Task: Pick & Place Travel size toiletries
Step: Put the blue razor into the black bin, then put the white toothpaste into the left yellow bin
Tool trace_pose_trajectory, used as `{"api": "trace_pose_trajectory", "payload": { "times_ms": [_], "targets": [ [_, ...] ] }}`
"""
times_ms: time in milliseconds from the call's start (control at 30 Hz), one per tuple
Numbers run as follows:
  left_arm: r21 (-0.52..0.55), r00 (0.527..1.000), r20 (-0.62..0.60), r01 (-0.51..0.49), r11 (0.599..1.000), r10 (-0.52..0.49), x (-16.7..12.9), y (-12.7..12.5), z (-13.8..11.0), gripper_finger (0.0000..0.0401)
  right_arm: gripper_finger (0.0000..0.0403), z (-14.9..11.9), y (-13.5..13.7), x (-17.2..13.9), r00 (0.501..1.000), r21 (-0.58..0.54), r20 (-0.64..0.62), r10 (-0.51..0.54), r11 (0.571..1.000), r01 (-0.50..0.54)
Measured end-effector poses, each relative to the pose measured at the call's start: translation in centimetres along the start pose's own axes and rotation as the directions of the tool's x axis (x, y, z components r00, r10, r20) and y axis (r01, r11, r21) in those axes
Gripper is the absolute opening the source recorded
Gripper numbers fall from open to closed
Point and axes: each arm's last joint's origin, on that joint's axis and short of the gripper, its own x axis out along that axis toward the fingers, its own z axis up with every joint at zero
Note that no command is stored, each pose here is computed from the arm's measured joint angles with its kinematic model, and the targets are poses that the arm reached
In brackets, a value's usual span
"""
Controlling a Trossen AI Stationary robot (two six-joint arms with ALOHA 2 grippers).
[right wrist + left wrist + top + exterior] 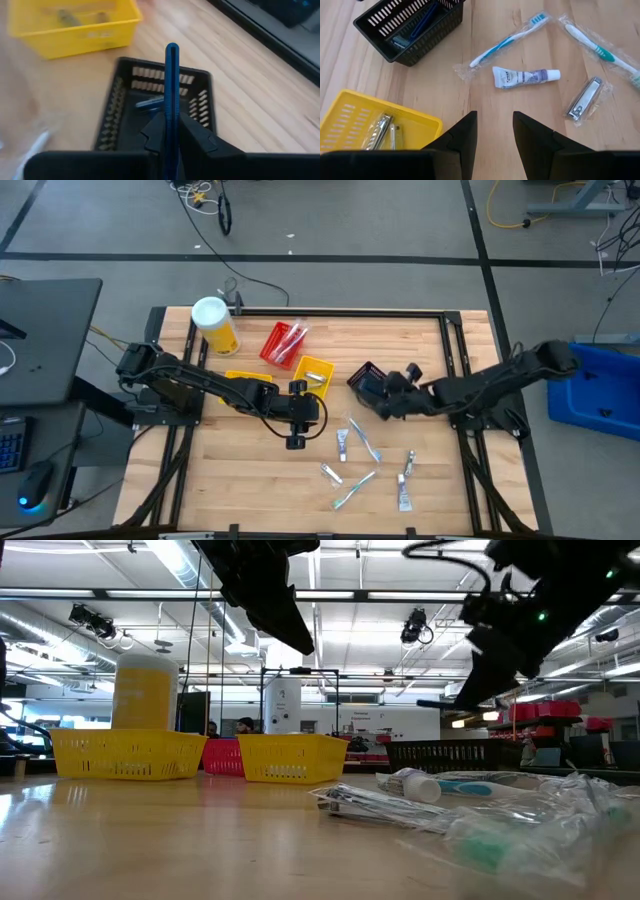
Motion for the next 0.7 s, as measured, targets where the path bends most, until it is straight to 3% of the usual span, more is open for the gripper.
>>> {"api": "trace_pose_trajectory", "payload": {
  "times_ms": [200, 433, 700],
  "targets": [
    [0.03, 1.0, 0.0, -0.005, 1.0, 0.005, 0.0, 0.0, 0.0, 0.0132, 0.0046, -1.9, -1.3, 2.2, 0.999, 0.084, -0.019, 0.044, 0.996, -0.043],
    [0.038, 1.0, 0.002, -0.029, 0.999, 0.029, 0.0, 0.1, 0.0, 0.0132, 0.005, -3.3, -1.9, 3.3, 0.995, 0.102, 0.014, 0.1, 0.99, -0.101],
    [0.03, 1.0, 0.002, -0.03, 0.999, 0.03, 0.0, 0.1, 0.0, 0.0132, 0.0104, -3.2, -2.1, 3.6, 0.994, 0.087, 0.015, 0.11, 0.99, -0.111]
  ]
}}
